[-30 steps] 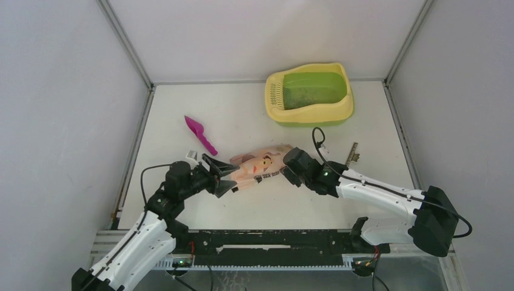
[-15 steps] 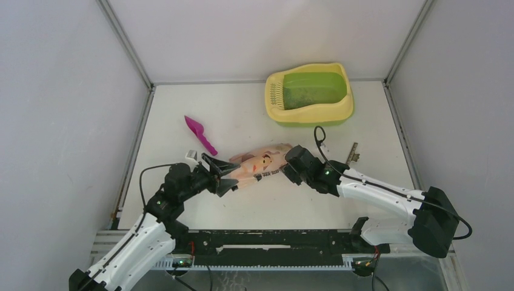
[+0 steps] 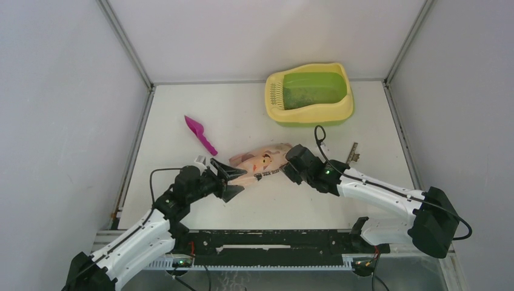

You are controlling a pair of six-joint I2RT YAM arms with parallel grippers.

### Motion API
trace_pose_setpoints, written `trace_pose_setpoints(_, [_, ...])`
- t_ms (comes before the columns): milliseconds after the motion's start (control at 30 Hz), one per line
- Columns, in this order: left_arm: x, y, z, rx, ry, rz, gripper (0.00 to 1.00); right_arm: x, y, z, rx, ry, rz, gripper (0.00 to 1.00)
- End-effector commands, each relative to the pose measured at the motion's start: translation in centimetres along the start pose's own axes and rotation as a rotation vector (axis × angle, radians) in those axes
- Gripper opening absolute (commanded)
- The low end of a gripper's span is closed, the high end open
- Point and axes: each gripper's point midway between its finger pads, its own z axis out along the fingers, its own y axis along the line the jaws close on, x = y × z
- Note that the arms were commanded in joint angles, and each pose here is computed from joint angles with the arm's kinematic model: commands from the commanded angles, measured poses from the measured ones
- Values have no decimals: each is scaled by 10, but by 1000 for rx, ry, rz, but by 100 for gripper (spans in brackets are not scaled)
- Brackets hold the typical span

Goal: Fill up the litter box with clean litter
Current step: Close the cat litter bag at the center of the board.

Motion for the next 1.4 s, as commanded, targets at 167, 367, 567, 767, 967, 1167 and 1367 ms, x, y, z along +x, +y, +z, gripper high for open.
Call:
trace_pose_setpoints(167, [-9,-2,15,55,-31,-21,74,-8,16,-10,-69,-12,14,0])
trace_pose_setpoints(367, [-14,-4,30,56,-17,-34,58,-12,17,-17,-83,-19,13,0])
trace_pose_setpoints(567, [-25,-10,35,72,-30,-39,41,-8,9,-14,-77,-5,12,0])
trace_pose_setpoints(767, [-36,-13,38,71,-41,-35,25,4,-3,-7,-60,20,5,0])
trace_pose_setpoints(967, [-44,-14,44,51,-58,-4,13,3,-7,-3,-56,13,0,0])
trace_pose_setpoints(1167, [-70,-16,52,-7,-100,94,0,-10,22,4,-177,-8,-51,0])
trace_pose_setpoints(1367, [-108,-29,49,-43,-154,193,0,-6,44,17,-253,38,-72,0])
